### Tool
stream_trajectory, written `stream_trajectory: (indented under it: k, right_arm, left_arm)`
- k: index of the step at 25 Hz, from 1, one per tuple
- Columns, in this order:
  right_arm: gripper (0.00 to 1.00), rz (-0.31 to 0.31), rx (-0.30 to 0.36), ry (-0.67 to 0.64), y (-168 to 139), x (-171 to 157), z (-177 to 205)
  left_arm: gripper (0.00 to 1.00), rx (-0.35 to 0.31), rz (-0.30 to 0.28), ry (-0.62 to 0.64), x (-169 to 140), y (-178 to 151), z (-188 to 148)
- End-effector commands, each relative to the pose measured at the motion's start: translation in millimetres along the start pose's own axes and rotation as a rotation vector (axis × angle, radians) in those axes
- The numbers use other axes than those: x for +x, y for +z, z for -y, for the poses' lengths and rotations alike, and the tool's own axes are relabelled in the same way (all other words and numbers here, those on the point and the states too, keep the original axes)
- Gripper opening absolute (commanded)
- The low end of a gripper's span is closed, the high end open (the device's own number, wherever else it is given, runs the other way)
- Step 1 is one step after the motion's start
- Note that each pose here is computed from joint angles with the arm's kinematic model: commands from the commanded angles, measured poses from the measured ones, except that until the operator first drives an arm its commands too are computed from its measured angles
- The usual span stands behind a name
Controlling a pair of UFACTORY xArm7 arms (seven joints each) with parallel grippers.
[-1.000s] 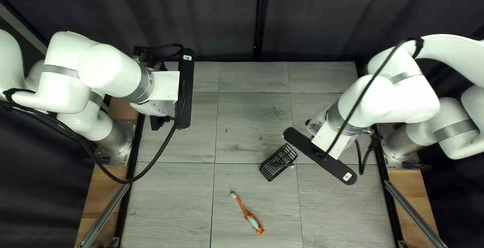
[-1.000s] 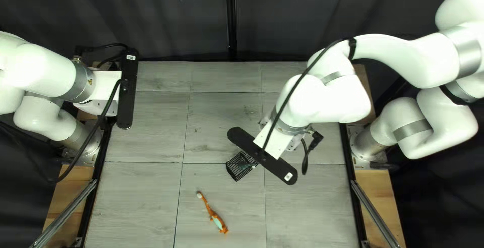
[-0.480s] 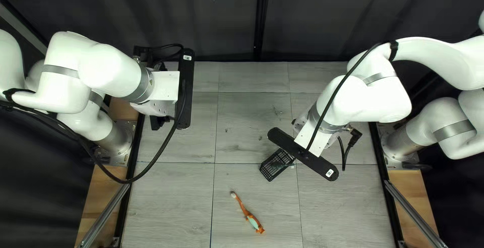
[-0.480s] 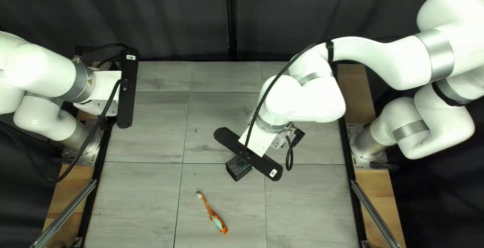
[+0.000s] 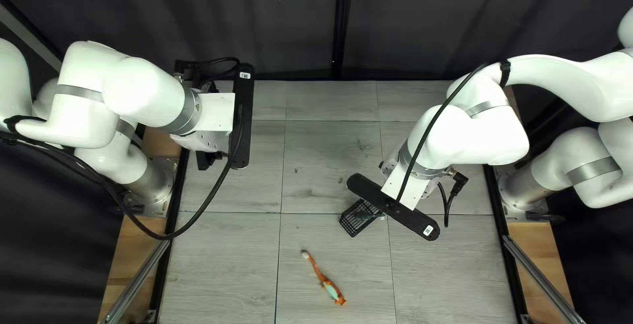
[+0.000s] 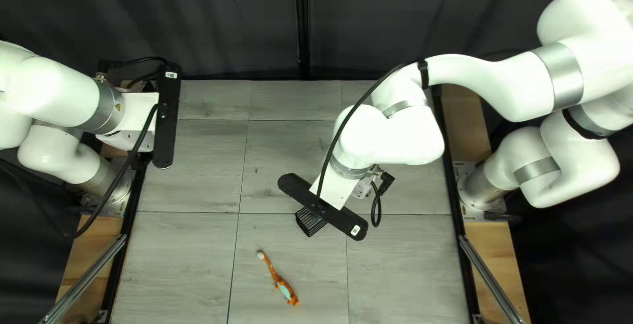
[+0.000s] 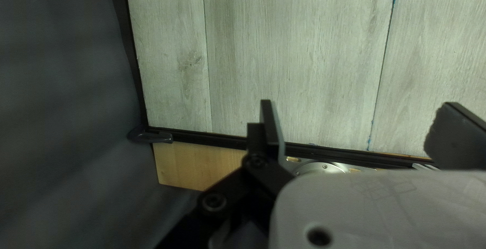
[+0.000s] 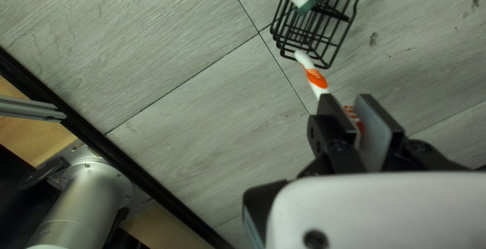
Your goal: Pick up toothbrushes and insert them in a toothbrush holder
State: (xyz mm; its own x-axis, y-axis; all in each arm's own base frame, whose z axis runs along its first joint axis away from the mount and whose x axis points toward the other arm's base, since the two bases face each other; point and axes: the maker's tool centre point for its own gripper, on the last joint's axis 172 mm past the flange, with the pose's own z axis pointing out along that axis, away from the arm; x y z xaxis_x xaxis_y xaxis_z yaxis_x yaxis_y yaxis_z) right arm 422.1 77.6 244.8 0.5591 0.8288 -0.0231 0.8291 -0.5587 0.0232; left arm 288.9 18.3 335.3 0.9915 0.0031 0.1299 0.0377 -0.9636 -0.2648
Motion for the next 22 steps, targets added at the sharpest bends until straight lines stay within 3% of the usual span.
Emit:
stream_trajectory:
  k: [1,22]
  right_arm:
    - [0.0,0.002,0.005,-0.003,3.5,-0.6,-1.0]
    - [0.0,-0.002,0.03,-0.035,23.4,3.4,-8.6]
  left_arm:
    - [1.0,0.0,0.0,0.0,0.0,0.0,0.0]
    - [1.0,0.0,0.0,0.0,0.0,0.0,0.0]
